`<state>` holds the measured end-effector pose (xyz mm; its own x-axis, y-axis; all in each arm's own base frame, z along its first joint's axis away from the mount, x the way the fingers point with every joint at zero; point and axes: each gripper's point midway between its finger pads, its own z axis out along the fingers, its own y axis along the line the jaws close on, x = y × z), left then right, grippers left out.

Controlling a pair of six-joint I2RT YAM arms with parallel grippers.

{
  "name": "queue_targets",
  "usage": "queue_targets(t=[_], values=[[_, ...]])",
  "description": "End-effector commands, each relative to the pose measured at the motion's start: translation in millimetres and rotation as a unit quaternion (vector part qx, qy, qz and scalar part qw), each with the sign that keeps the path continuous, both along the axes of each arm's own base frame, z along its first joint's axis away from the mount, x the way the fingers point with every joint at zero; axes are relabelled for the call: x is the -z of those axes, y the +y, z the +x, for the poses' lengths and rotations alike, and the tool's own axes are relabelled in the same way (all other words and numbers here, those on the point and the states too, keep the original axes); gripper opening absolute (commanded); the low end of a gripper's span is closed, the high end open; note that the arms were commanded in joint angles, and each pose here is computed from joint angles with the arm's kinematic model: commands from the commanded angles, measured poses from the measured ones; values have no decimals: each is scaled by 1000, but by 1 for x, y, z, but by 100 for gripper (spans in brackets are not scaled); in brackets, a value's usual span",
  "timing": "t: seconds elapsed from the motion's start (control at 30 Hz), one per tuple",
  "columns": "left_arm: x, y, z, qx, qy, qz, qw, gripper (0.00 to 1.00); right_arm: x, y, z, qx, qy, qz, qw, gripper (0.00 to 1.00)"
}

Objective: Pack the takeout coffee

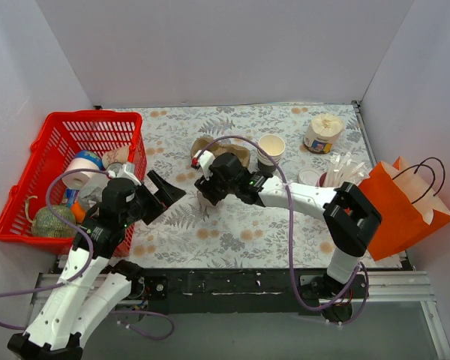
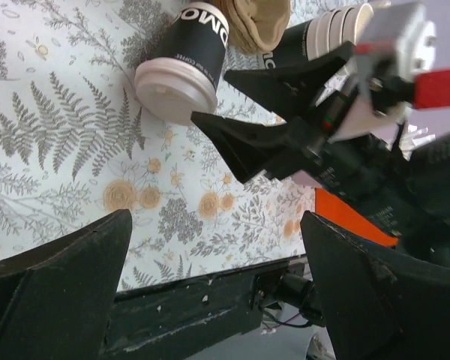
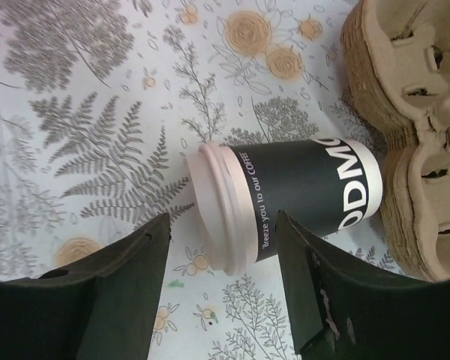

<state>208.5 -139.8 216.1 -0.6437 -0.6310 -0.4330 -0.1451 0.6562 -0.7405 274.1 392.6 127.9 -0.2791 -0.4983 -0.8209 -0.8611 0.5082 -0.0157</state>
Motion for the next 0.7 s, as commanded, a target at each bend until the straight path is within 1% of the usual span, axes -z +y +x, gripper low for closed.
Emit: queue_targets(t=[0.0,0.13,0.23,0.3,0.33,0.37,0.43,0.47,0.53,0.57,0.67], values=[[4,27,-18,-35,21,48,998,98,6,-12,22,38,-68,-85,993,69],[8,37,-20,-56,24,62,996,98,17,-14,24,43,-71,-114,990,70],[9,37,-20,-58,23,64,996,98,26,-15,23,42,-65,-131,988,68],[6,36,-19,-56,20,59,997,98,30,-15,22,45,-65,-135,988,65],[5,35,-19,-55,19,57,997,98,30,-15,24,57,-66,-133,987,62],[3,35,-19,-54,14,56,997,98,30,-15,24,61,-65,-132,987,57],[2,35,-19,-55,14,55,997,98,26,-16,25,77,-64,-125,987,52],[2,35,-19,-55,14,56,997,98,25,-15,24,84,-57,-117,988,47],[4,36,-21,-55,18,57,997,98,17,-15,23,98,-50,-101,989,42],[3,36,-21,-55,16,57,997,98,16,-16,20,112,-34,-92,989,38],[3,35,-22,-54,17,54,997,98,4,-18,14,145,-6,-63,987,32]])
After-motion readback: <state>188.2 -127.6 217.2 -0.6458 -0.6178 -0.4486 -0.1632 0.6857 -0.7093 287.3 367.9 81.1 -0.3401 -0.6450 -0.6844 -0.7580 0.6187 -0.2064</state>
